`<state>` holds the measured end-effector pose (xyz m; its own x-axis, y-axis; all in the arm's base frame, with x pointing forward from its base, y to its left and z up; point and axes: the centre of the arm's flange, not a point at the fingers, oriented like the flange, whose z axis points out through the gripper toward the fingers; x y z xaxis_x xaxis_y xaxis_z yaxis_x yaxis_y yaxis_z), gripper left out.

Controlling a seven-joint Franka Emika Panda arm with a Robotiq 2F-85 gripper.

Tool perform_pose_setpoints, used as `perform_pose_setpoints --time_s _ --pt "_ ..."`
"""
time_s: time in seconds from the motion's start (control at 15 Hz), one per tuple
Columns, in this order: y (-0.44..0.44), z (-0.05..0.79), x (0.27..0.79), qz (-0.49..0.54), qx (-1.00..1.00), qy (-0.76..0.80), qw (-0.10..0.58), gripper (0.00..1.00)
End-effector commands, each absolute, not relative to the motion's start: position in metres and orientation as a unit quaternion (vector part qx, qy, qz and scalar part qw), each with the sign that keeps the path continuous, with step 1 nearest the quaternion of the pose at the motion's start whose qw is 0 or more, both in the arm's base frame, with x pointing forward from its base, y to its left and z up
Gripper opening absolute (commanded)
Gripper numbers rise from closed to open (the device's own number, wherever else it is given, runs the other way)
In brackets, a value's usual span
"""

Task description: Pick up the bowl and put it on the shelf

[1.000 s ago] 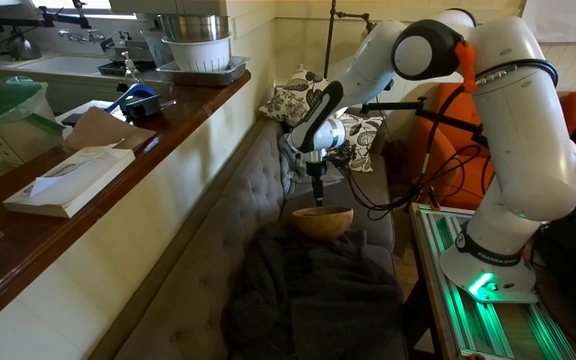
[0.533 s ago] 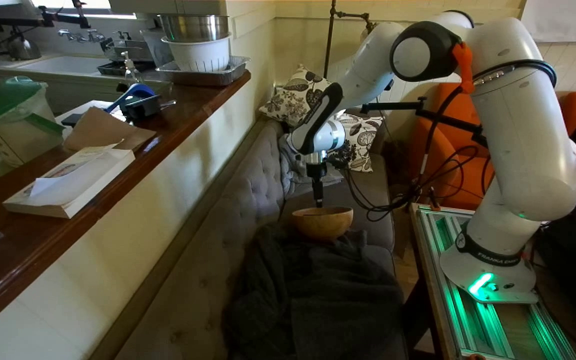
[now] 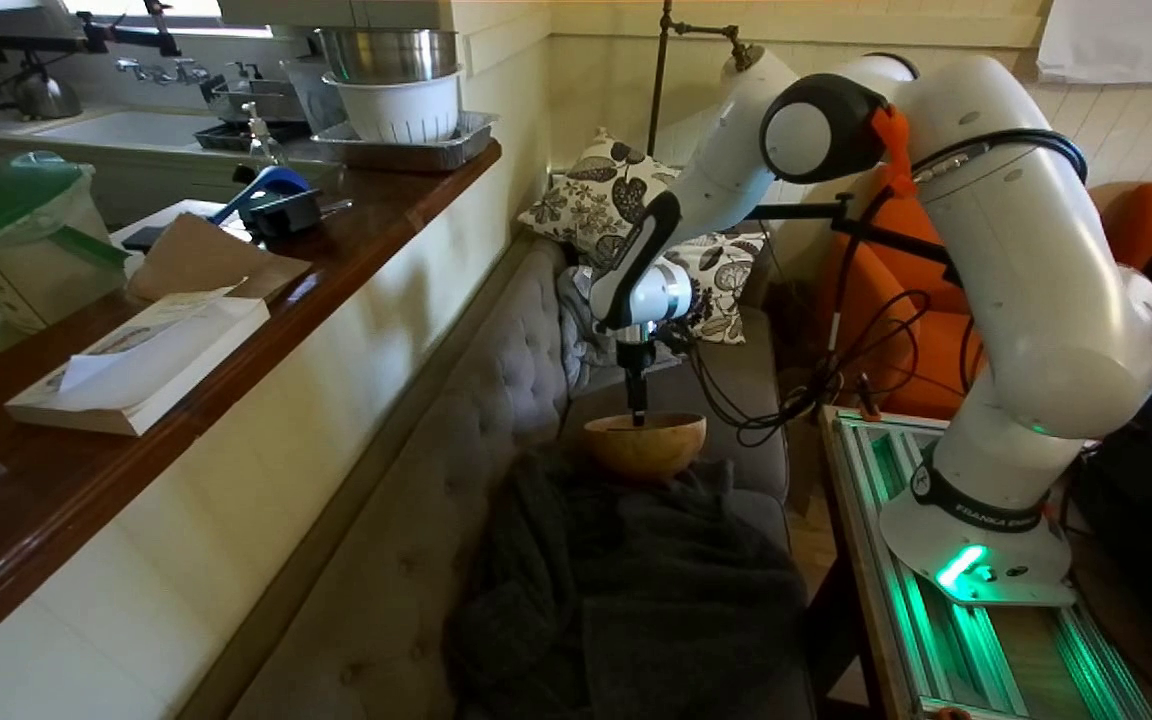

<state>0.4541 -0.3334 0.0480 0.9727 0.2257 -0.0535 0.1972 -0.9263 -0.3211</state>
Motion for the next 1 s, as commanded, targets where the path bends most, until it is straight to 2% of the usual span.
perform_pose_setpoints --time_s 0.0,0.67,0.93 --pt "-0.351 0.007 0.461 0.06 -0.982 -0.102 0.147 1.0" --pt "-0.351 -0.025 0.435 0.123 -0.971 -0.102 0.177 1.0" --pt "-0.351 -0.017 0.423 0.148 -0.96 -0.103 0.215 1.0"
